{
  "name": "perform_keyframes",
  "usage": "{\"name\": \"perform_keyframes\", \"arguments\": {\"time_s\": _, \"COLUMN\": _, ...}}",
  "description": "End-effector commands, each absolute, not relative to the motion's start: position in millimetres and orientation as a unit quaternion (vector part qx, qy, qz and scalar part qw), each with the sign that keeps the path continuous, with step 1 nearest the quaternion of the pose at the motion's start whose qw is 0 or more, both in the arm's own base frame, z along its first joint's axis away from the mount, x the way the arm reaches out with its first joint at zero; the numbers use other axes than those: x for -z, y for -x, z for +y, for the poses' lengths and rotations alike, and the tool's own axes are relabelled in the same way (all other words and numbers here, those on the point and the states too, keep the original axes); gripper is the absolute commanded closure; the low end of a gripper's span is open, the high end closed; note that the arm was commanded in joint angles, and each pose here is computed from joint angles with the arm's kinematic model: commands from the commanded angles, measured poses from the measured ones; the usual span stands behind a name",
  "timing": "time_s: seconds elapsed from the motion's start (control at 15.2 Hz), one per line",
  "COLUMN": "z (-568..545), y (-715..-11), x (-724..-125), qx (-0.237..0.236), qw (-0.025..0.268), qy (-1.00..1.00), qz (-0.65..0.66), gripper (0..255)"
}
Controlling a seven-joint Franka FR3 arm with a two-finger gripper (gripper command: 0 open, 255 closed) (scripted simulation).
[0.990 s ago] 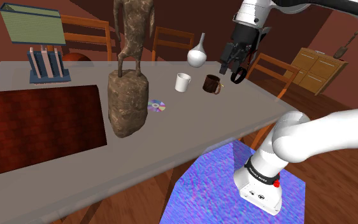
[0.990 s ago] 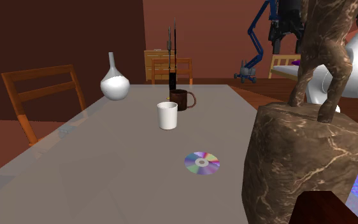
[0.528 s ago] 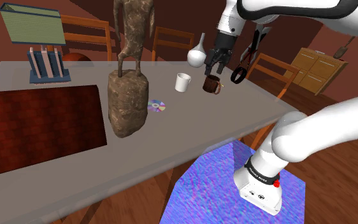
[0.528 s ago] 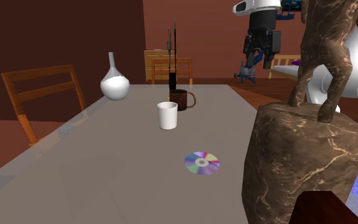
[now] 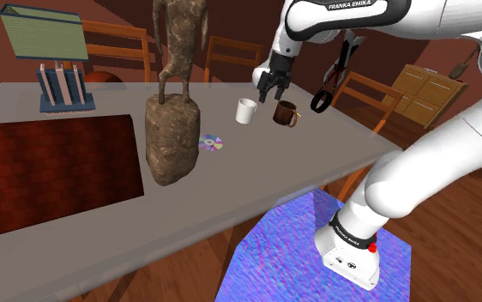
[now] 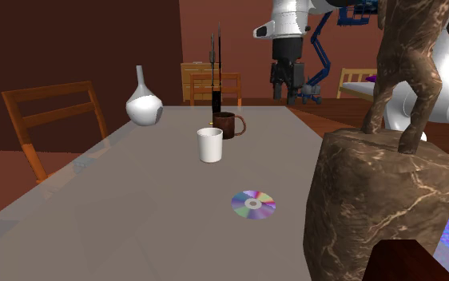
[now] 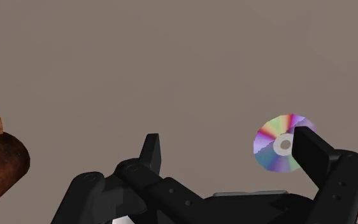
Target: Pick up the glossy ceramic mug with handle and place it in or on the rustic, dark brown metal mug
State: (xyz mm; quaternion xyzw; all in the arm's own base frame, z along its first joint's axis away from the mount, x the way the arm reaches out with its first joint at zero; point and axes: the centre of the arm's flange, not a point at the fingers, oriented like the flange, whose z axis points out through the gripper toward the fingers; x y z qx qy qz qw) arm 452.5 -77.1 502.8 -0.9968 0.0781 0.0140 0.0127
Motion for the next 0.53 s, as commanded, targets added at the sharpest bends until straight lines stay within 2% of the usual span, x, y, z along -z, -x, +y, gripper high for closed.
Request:
{"name": "perform_keyframes", "arguments": {"time_s": 0.0, "z": -83.9, "y": -472.3, "x": -487.6, "qx": -0.013, "qw": 0.009, "qy": 0.997, "qz": 0.079, "gripper": 0}}
{"name": "perform_keyframes", "arguments": {"time_s": 0.46, "z": -123.0, "y": -541.7, "x": -445.1, "qx": -0.011, "qw": -0.004, "qy": 0.997, "qz": 0.083, "gripper": 0}}
